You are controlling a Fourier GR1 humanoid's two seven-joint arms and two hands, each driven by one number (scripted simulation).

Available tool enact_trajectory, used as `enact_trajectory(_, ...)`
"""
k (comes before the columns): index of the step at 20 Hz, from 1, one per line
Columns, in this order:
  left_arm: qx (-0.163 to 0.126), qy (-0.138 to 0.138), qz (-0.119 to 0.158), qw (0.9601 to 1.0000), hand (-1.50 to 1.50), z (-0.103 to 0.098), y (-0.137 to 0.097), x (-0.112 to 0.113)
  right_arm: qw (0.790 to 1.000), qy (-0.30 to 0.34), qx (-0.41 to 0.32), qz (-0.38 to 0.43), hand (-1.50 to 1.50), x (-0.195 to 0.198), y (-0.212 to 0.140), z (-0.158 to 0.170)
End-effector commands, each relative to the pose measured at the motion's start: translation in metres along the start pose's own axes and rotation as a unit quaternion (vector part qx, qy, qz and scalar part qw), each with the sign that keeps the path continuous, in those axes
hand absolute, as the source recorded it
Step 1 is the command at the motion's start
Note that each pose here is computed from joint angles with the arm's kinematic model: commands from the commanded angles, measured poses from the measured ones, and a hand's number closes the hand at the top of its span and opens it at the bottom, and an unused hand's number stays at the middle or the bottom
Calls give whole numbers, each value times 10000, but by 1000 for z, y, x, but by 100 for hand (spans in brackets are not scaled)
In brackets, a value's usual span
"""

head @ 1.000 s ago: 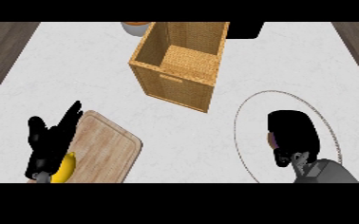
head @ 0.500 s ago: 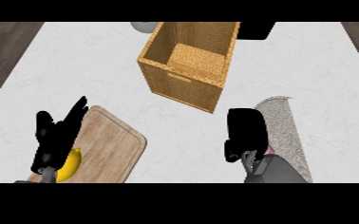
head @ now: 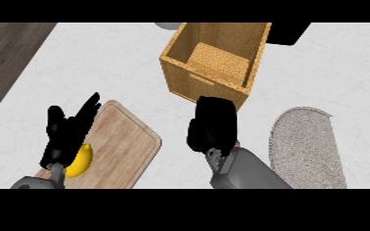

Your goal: Pick the can from the placemat and place it in the basket

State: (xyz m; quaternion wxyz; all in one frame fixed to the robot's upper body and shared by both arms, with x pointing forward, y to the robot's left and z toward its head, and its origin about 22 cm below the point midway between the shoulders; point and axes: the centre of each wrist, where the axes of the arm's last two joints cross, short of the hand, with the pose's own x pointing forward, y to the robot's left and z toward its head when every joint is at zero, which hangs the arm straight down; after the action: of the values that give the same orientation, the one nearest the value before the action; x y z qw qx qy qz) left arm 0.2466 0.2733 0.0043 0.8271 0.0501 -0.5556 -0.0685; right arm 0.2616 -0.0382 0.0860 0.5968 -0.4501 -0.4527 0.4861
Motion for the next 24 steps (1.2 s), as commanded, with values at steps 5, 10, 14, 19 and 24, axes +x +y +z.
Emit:
enact_trajectory(5, -118, 546, -12, 9984, 0, 0, -1, -19, 9438, 40, -1938, -2677, 150, 23, -79, 12)
enact_trajectory(10, -179, 658, -62, 9977, 0, 1, -12, -24, 9082, 231, -2693, -3197, 150, 37, -111, 10)
enact_trajectory(14, -172, 799, -33, 9967, 0, -1, -6, -26, 8970, 618, -3054, -3135, 150, 49, -137, 5)
enact_trajectory(19, -59, 745, -67, 9972, 0, 0, -6, -29, 8717, 894, -3396, -3418, 150, 61, -176, 5)
enact_trajectory(24, -102, 759, 15, 9971, 0, 4, -11, -36, 8605, 1260, -3549, -3432, 150, 68, -200, -12)
